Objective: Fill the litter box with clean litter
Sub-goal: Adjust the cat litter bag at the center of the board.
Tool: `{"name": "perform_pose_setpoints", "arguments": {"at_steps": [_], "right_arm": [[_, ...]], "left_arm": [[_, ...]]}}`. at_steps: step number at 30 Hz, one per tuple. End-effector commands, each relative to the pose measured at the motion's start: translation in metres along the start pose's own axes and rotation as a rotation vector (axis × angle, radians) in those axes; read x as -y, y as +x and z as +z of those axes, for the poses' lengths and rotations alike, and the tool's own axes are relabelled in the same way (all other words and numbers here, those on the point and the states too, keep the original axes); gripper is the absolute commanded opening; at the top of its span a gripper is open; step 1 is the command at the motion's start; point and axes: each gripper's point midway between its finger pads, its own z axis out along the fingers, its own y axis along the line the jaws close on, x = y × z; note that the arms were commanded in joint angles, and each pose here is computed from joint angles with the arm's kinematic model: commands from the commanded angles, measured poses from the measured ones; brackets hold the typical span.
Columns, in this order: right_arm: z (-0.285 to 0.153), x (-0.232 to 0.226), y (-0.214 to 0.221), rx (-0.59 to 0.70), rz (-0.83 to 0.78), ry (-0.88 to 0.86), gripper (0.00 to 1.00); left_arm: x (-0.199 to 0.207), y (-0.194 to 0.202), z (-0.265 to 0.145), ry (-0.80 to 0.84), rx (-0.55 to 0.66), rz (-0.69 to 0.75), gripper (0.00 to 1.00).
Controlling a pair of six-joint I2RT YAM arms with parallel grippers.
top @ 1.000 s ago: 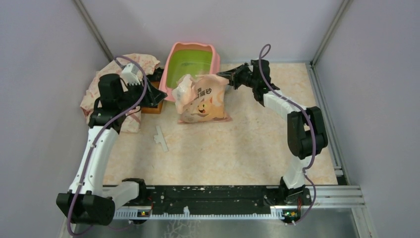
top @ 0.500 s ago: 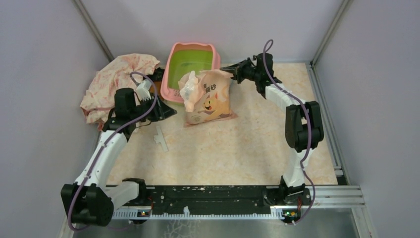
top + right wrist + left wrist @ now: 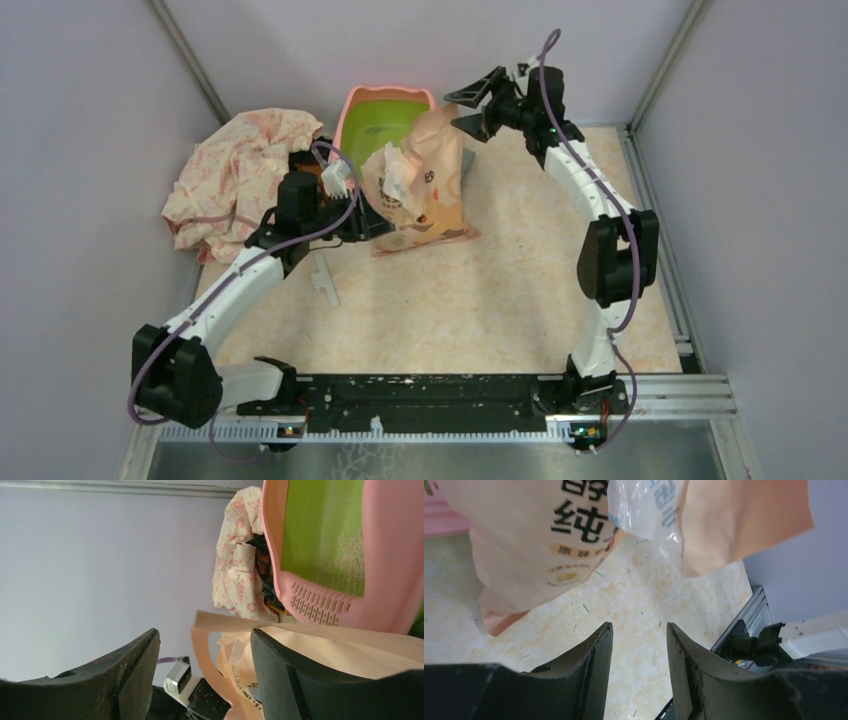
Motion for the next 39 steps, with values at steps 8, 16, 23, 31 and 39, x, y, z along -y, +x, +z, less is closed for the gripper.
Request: {"name": "perform_pose_setpoints", "arguments": {"at_steps": [8, 16, 23, 31, 39], "right_arm": [[-0.035, -0.054, 0.051, -0.091, -0.615, 0.170, 0.60], [-0.050, -0.037, 0.114, -0.251, -0.891, 0.296, 0.39], [-0.058, -0.009, 0.131, -0.218, -1.075, 0.514, 0.58], [-0.059, 0.010, 0.105, -0.140, -1.148, 0.671, 0.44], [-0.039, 0.017, 0.101, -0.196, -1.167, 0.637, 0.50]], "left_arm": [[0.001, -0.057, 0.036, -0.022, 0.096, 0.100, 0.49], [0.006, -0.066, 0.061, -0.042, 0.095, 0.120, 0.48], [0.007, -0.064, 0.069, -0.044, 0.092, 0.121, 0.48], [0.007, -0.073, 0.063, -0.076, 0.112, 0.149, 0.48], [0.008, -0.078, 0.054, -0.103, 0.128, 0.170, 0.49]]}}
